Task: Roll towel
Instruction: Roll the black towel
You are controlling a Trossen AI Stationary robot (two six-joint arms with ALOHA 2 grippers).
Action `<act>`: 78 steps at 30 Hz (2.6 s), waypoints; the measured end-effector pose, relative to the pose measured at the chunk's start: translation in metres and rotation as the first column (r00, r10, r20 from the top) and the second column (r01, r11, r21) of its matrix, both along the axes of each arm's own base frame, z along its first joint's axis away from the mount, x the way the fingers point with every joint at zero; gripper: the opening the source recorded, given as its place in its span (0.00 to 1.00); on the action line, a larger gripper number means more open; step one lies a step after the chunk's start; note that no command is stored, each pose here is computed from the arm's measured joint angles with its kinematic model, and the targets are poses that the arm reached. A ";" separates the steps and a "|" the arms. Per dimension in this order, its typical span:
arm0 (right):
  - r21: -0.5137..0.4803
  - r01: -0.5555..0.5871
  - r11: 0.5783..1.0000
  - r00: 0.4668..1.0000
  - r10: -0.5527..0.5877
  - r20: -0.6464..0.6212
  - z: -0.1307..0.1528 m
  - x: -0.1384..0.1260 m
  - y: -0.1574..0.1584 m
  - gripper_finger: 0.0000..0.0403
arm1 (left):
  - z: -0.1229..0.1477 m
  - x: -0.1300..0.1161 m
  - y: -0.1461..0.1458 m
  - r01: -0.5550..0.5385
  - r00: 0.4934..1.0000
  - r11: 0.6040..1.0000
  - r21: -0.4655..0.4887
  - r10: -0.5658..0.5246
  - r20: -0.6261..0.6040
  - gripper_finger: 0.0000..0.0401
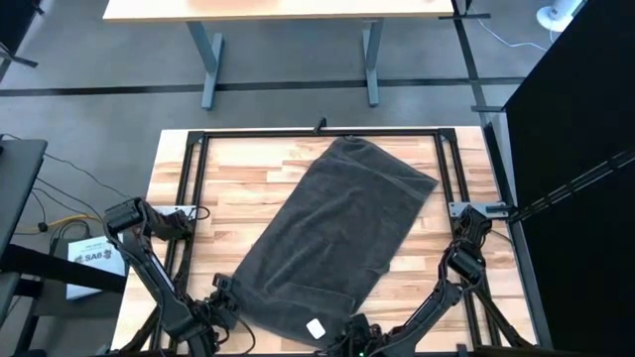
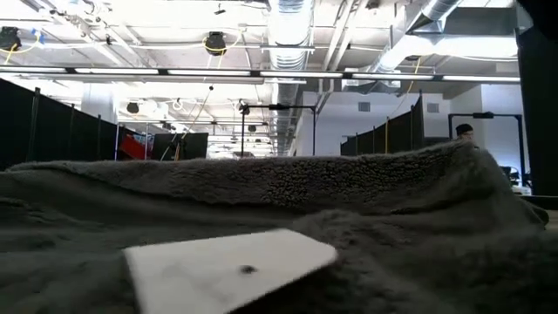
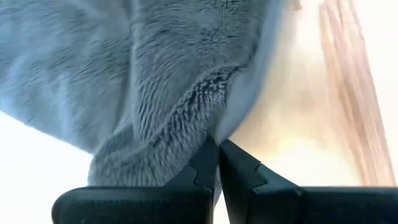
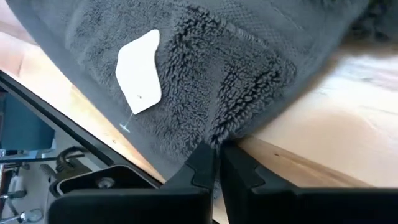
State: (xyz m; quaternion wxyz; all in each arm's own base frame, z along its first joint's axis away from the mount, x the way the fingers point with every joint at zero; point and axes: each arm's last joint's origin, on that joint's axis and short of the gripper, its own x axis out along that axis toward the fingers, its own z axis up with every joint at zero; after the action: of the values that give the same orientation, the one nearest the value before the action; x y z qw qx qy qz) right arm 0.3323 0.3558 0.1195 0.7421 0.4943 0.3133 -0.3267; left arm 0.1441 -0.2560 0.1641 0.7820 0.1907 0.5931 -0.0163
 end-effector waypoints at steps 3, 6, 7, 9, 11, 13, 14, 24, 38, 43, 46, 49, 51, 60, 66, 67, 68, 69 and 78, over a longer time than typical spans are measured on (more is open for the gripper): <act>-0.052 0.042 0.998 0.999 -0.042 -0.006 0.004 -0.008 0.000 0.00 | 0.018 -0.004 0.009 -0.025 0.999 1.000 -0.012 0.026 0.027 0.00; -0.112 0.051 0.992 0.998 -0.055 -0.029 0.011 -0.012 -0.002 0.00 | 0.038 -0.007 0.016 -0.033 0.996 0.998 -0.050 0.037 0.083 0.00; -0.126 0.052 0.991 0.998 -0.056 -0.031 0.013 -0.012 -0.003 0.00 | 0.043 -0.007 0.019 -0.033 0.994 0.997 -0.064 0.040 0.101 0.00; -0.148 0.061 0.987 0.998 -0.065 -0.018 0.016 -0.010 -0.005 0.00 | 0.053 -0.007 0.024 -0.039 0.992 0.995 -0.095 0.050 0.116 0.00; -0.165 0.070 0.984 0.997 -0.071 0.003 0.020 -0.009 -0.006 0.00 | 0.061 -0.007 0.029 -0.046 0.990 0.992 -0.119 0.061 0.127 0.00; -0.164 0.077 0.983 0.997 -0.072 0.038 0.026 -0.006 -0.004 0.00 | 0.067 -0.008 0.033 -0.050 0.989 0.990 -0.134 0.068 0.134 0.00; -0.166 0.079 0.983 0.996 -0.070 0.054 0.030 -0.006 -0.003 0.00 | 0.069 -0.009 0.035 -0.051 0.988 0.989 -0.139 0.070 0.137 0.00; -0.250 0.104 0.963 0.986 -0.066 0.156 0.097 -0.011 -0.001 0.00 | 0.088 -0.014 0.047 -0.069 0.982 0.977 -0.202 0.102 0.160 0.00; -0.297 0.120 0.947 0.954 -0.028 0.297 0.162 -0.040 0.001 0.00 | 0.135 -0.014 0.046 -0.093 0.978 0.957 -0.273 0.139 0.156 0.00; -0.309 0.076 0.948 0.956 0.018 0.292 0.170 -0.058 0.008 0.00 | 0.158 -0.012 0.042 -0.118 0.964 0.921 -0.372 0.196 0.180 0.00; -0.302 0.060 0.951 0.947 0.041 0.318 0.172 -0.068 0.016 0.00 | 0.167 -0.012 0.039 -0.120 0.957 0.900 -0.418 0.218 0.194 0.00; -0.284 0.038 0.958 0.936 0.066 0.346 0.172 -0.074 0.026 0.00 | 0.174 -0.011 0.036 -0.113 0.947 0.883 -0.456 0.234 0.218 0.00; -0.277 0.007 0.961 0.929 0.096 0.357 0.173 -0.079 0.034 0.00 | 0.177 -0.009 0.032 -0.099 0.942 0.864 -0.494 0.242 0.234 0.00; -0.229 -0.087 0.969 0.901 0.175 0.398 0.176 -0.108 0.061 0.00 | 0.185 0.007 0.015 -0.007 0.905 0.779 -0.627 0.272 0.328 0.00; -0.205 -0.125 0.971 0.889 0.202 0.411 0.176 -0.125 0.072 0.00 | 0.172 0.032 -0.007 0.044 0.913 0.743 -0.668 0.242 0.329 0.00; -0.202 -0.132 0.970 0.887 0.207 0.412 0.176 -0.127 0.074 0.00 | 0.169 0.037 -0.011 0.044 0.918 0.743 -0.667 0.233 0.321 0.00; -0.196 -0.136 0.971 0.885 0.208 0.417 0.177 -0.129 0.076 0.00 | 0.166 0.041 -0.015 0.044 0.923 0.747 -0.663 0.223 0.313 0.00; -0.188 -0.140 0.972 0.882 0.209 0.422 0.177 -0.131 0.077 0.00 | 0.163 0.045 -0.019 0.040 0.929 0.753 -0.657 0.215 0.303 0.00; -0.243 -0.127 0.962 0.897 0.216 0.386 0.173 -0.128 0.070 0.00 | 0.170 0.076 -0.021 0.027 0.946 0.842 -0.539 0.153 0.286 0.00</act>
State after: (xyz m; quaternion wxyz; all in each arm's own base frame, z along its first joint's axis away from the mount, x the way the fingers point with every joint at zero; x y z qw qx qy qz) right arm 0.2043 0.4259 0.2926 0.8653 0.4403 0.1574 -0.1805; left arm 0.2196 -0.2769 0.3341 0.8891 -0.0552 0.4371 -0.1244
